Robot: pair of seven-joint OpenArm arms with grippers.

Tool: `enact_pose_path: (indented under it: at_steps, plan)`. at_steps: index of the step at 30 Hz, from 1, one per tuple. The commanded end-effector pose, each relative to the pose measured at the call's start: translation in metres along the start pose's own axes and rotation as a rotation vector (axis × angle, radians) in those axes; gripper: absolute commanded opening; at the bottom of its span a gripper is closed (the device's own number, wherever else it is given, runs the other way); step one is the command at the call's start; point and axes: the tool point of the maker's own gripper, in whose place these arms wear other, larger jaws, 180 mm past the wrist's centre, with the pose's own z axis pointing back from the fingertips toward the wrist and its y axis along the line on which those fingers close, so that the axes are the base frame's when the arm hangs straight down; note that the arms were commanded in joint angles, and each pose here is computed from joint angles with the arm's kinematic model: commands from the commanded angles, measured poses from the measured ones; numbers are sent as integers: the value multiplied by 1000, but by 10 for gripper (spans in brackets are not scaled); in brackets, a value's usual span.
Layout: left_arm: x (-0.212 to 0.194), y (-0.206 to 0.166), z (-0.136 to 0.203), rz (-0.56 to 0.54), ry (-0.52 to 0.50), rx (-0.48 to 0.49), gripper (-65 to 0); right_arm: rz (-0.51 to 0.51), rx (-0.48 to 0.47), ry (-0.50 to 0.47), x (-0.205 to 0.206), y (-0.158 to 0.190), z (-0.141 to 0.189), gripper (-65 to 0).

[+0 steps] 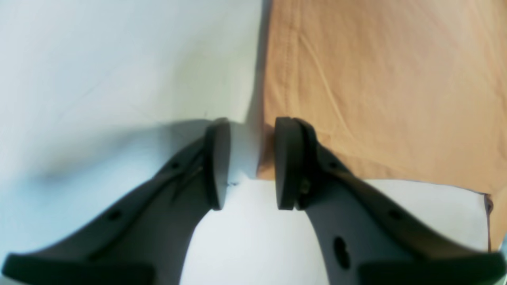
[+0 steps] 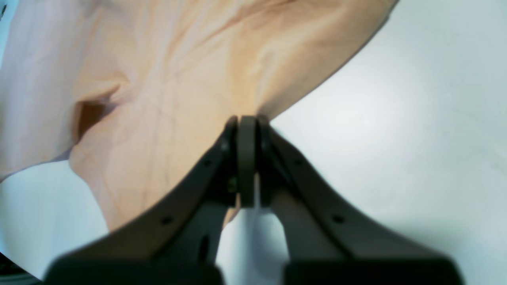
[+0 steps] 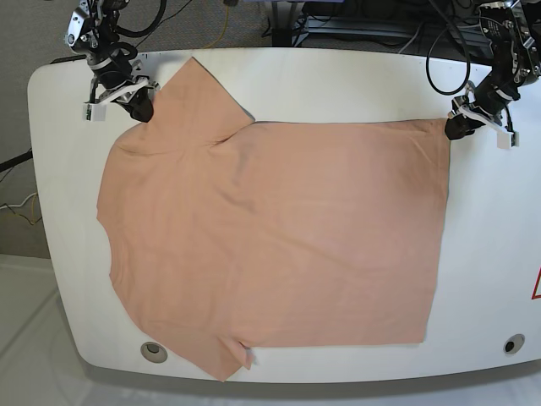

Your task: Fold the T-shirt properly

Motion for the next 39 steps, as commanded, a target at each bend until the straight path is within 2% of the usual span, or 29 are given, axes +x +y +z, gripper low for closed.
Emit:
enact_pose_path:
  at_steps: [1, 7, 17, 21, 39]
  plan:
    - [9, -4, 2, -26, -20, -17, -539, 17, -4, -3, 4, -2, 2, -650]
    - [11, -9, 1, -41, -34, -36, -650, 15, -5, -1, 4, -2, 2, -650]
    - [-5, -10, 2, -37, 57, -43, -650, 14, -2, 7, 2, -1, 3, -650]
    - [-18, -8, 3, -33, 122, -47, -650, 18, 4, -8, 6, 0, 4, -650]
    - [-9, -2, 5, -61, 111, -23, -650, 31, 11, -6, 8, 2, 2, -650]
